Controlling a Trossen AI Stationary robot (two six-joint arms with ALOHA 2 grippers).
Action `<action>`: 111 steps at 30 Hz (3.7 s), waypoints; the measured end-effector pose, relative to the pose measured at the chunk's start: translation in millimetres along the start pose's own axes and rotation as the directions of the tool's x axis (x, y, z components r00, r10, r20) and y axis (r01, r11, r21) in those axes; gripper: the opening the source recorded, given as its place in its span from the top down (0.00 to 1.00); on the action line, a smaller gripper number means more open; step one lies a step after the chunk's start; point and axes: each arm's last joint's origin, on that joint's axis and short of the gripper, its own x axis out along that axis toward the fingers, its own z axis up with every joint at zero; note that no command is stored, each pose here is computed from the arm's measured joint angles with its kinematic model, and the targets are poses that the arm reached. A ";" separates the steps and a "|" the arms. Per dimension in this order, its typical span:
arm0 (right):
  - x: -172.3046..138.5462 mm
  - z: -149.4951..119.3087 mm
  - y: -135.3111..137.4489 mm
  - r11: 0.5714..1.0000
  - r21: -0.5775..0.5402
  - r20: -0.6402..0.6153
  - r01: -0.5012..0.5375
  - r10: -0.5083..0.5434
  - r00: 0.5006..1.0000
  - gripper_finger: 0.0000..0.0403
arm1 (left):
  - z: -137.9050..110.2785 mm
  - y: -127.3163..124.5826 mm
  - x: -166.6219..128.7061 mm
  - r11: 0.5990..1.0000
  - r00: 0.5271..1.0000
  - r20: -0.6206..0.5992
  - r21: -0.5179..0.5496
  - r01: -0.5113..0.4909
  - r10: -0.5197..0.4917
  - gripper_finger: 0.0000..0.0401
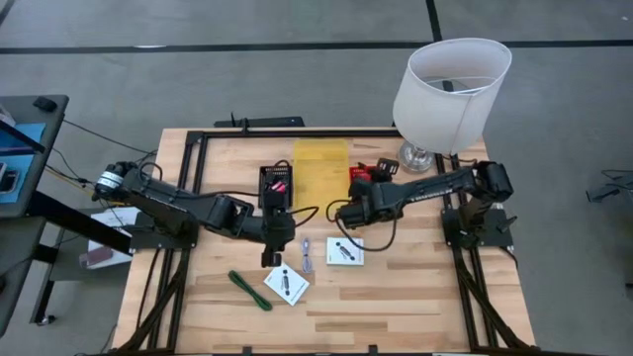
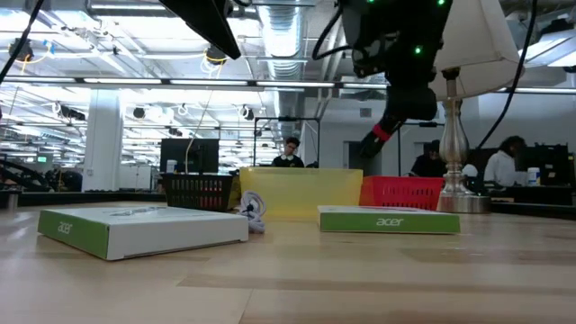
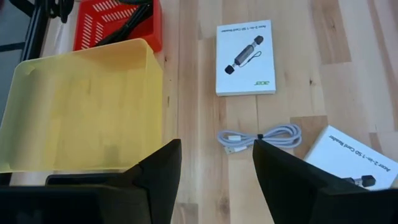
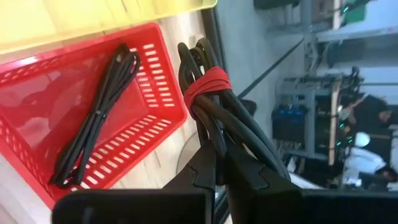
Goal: Pick and place items into bin
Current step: Put the black charger cable into the red bin, then put the green charger cable into the red bin
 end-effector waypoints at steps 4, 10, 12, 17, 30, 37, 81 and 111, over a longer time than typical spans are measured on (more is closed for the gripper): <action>3.2 0.6 -1.7 1.000 0.009 -0.018 -0.018 0.018 1.000 0.97 | -0.5 -1.8 -0.6 1.000 1.000 -0.001 0.003 0.004 -0.004 0.52; 3.1 0.8 -0.4 0.999 0.016 -0.028 -0.051 0.052 0.998 0.93 | -0.6 -2.2 -0.6 1.000 1.000 -0.001 0.003 0.004 -0.004 0.52; 3.1 1.4 -0.2 0.998 0.029 -0.023 -0.053 0.054 0.998 0.91 | -0.6 -2.3 -0.7 1.000 1.000 -0.001 0.004 0.004 -0.004 0.52; 3.1 2.7 0.3 0.998 0.041 -0.013 -0.056 0.057 0.998 0.89 | -0.6 -2.3 -0.7 1.000 1.000 -0.001 -0.004 0.004 -0.004 0.52; 3.1 2.7 0.3 0.998 0.044 -0.012 -0.053 0.054 0.998 0.88 | -0.7 -2.3 -0.6 1.000 1.000 -0.002 -0.007 0.004 -0.004 0.52; 3.1 2.7 0.2 0.996 0.066 -0.012 -0.053 0.053 0.998 0.88 | -0.9 -2.3 -0.6 1.000 1.000 -0.003 -0.011 0.004 -0.004 0.52; -111.6 -88.1 100.2 0.842 0.444 0.596 -0.306 -0.022 0.802 0.88 | -137.1 20.3 -74.4 0.944 0.952 0.083 -0.127 0.303 -0.294 0.52; -107.1 -93.6 105.6 0.852 0.420 0.561 -0.312 0.027 0.828 0.88 | -161.5 -53.3 25.3 0.916 0.853 -0.390 0.053 0.398 -0.348 0.52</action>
